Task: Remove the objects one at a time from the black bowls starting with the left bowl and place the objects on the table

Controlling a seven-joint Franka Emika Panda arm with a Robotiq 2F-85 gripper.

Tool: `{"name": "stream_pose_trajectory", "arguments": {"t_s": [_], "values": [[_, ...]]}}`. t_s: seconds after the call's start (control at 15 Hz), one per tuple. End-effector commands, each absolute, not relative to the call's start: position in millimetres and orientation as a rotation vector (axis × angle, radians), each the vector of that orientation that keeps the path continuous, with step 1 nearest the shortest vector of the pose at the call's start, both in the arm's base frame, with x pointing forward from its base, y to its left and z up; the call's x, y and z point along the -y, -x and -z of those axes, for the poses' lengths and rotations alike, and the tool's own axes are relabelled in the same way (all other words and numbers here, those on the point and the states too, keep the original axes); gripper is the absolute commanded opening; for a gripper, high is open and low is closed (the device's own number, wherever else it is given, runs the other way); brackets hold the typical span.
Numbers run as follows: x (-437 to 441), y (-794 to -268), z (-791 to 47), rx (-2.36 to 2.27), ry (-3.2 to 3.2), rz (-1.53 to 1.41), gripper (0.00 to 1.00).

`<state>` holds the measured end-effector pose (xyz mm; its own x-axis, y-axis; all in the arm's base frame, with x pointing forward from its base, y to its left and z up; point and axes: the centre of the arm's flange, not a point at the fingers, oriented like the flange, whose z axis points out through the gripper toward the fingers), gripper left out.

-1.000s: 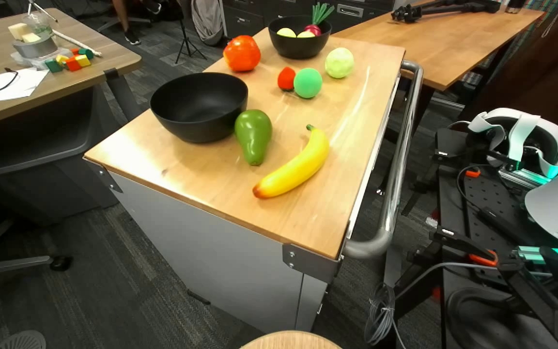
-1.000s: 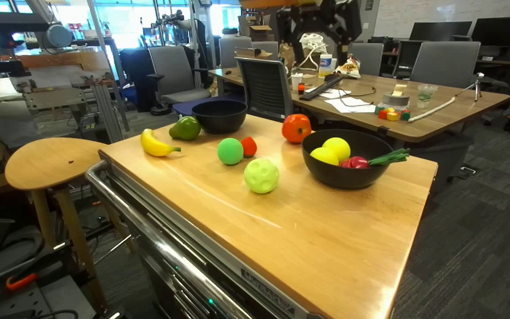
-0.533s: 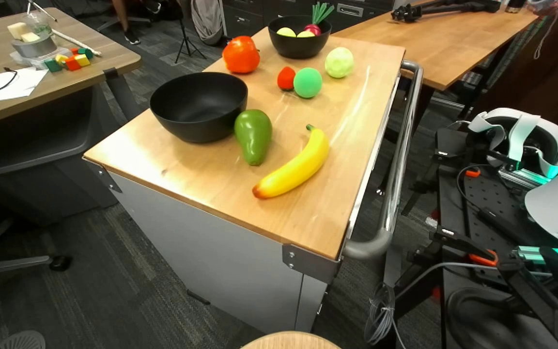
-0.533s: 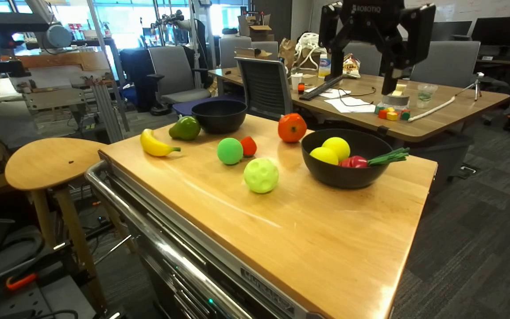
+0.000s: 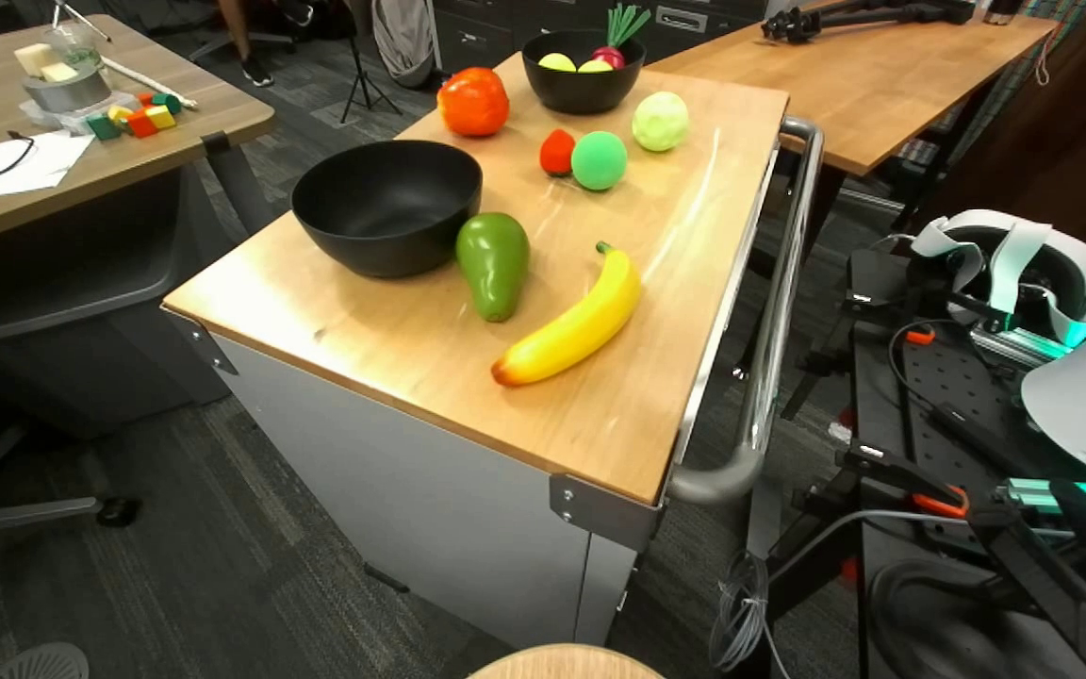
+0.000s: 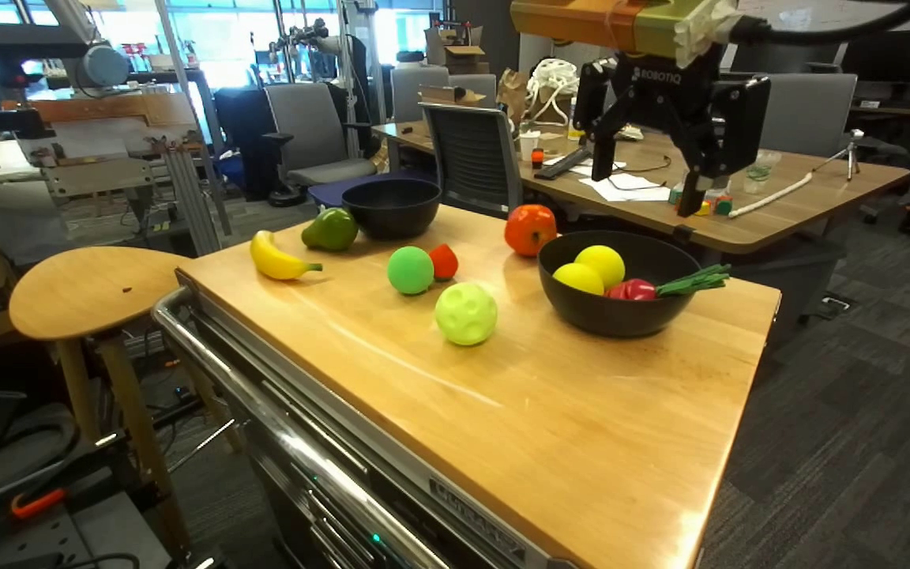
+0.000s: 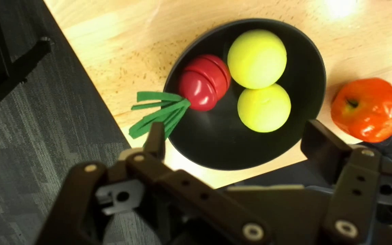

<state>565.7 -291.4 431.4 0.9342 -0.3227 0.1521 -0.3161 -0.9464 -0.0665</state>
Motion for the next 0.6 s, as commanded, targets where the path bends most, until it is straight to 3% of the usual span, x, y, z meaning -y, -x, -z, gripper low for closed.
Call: {"name": "stream_pose_trajectory", "arguments": {"t_s": [0.0,0.27,0.53], "values": [[291.7,-584.8,-414.8,-0.594,3.069,0.132,0.92],[295.1,-592.2,-393.8,-0.734,3.058,0.125,1.0],[298.6,-597.3,-388.8,-0.796,3.049,0.16,1.0]]}}
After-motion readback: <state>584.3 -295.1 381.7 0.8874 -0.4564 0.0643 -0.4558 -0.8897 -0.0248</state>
